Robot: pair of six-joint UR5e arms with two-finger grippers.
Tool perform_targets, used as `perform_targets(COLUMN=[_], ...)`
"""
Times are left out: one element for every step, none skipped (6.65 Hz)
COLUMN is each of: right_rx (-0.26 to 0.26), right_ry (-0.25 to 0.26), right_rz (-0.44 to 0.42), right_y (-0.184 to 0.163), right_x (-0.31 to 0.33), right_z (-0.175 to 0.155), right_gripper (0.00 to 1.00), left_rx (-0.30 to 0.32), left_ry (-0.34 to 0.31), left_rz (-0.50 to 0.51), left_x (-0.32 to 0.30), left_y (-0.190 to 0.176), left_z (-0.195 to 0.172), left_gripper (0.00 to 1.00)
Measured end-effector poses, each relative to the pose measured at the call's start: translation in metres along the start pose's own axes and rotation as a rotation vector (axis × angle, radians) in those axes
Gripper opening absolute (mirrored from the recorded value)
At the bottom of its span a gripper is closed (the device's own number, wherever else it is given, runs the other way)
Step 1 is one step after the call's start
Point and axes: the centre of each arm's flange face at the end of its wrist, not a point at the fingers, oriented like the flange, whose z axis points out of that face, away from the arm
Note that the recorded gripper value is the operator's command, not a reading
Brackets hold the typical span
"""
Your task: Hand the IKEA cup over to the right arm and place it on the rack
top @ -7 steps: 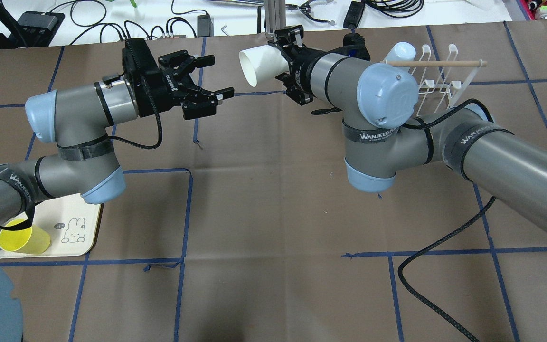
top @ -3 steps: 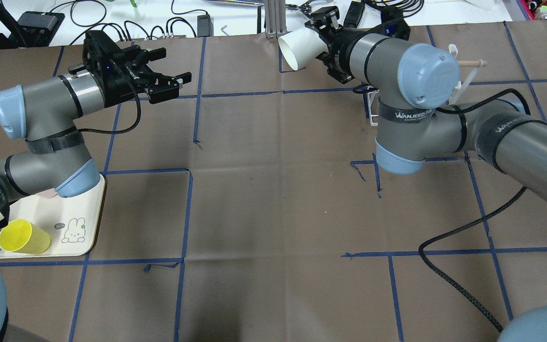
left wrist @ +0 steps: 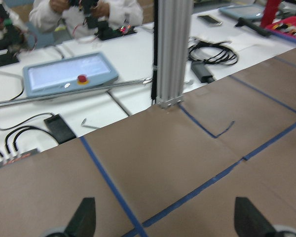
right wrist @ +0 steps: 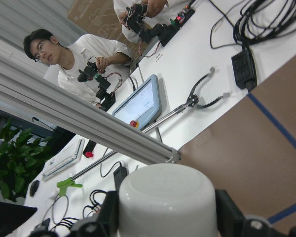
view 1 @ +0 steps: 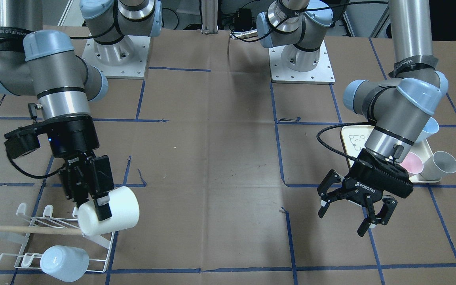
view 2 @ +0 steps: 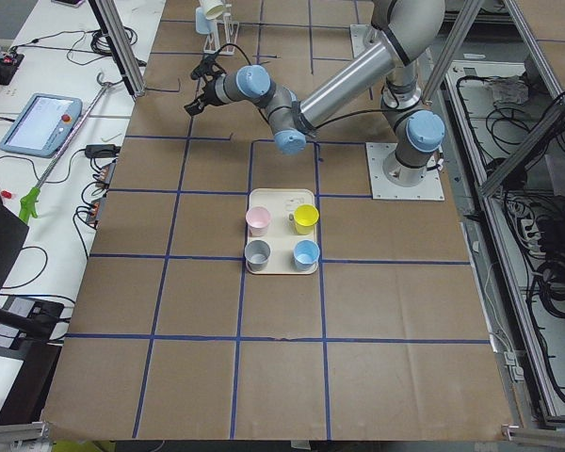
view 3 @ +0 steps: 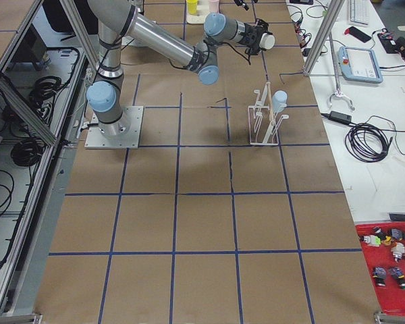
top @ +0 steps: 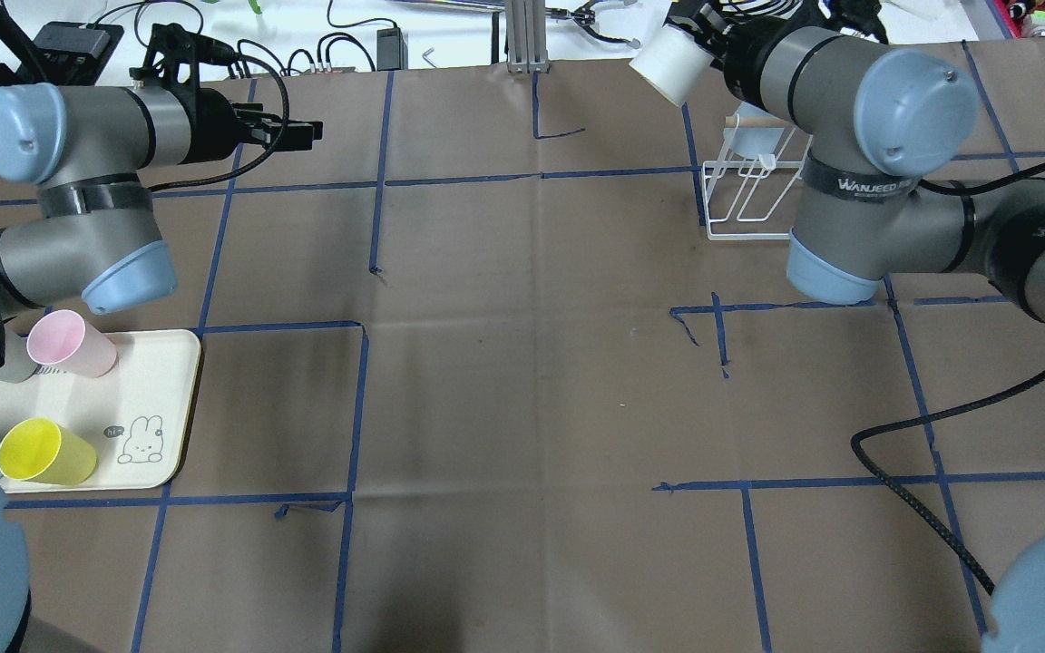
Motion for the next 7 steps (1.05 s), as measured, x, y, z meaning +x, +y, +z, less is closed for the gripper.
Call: perform_targets(right_rx=[0.051, 0.092, 0.114, 0.137, 0.179, 0.226, 0.257], right_ry=[0.028, 0.063, 0.108, 0.148, 0.171, 0.18, 0.186], right_rz=[-0.181, -0.344, -0.488, -0.603, -0.679, -0.718, -0.733], right_y=[-0.031, -0.058, -0.08, -0.098, -0.113, -0.119, -0.117], right_x=[0.016, 0.033, 0.056, 0.082, 0.103, 0.118, 0.135], right_z=[-0.004, -0.008, -0.008, -0.007, -0.003, 0.002, 0.008], right_gripper=[0.05, 0.04, 0.04, 0.04, 0.04, 0.04, 0.04], left_rx=[-0.138, -0.276, -0.407, -0.518, -0.61, -0.672, -0.703], left_ry=[-0.045, -0.088, -0.134, -0.158, -0.165, -0.17, -0.179], left_rz=[-0.084, -0.123, -0.156, -0.202, -0.251, -0.296, -0.317], left_x=[0.012, 0.034, 0.059, 0.081, 0.098, 0.115, 0.134], left_y=[-0.015, -0.027, -0.038, -0.047, -0.057, -0.064, -0.065], left_z=[0.004, 0.001, -0.009, -0.029, -0.059, -0.096, -0.124], left_gripper=[0.99, 0.99, 0.99, 0.99, 0.99, 0.99, 0.99])
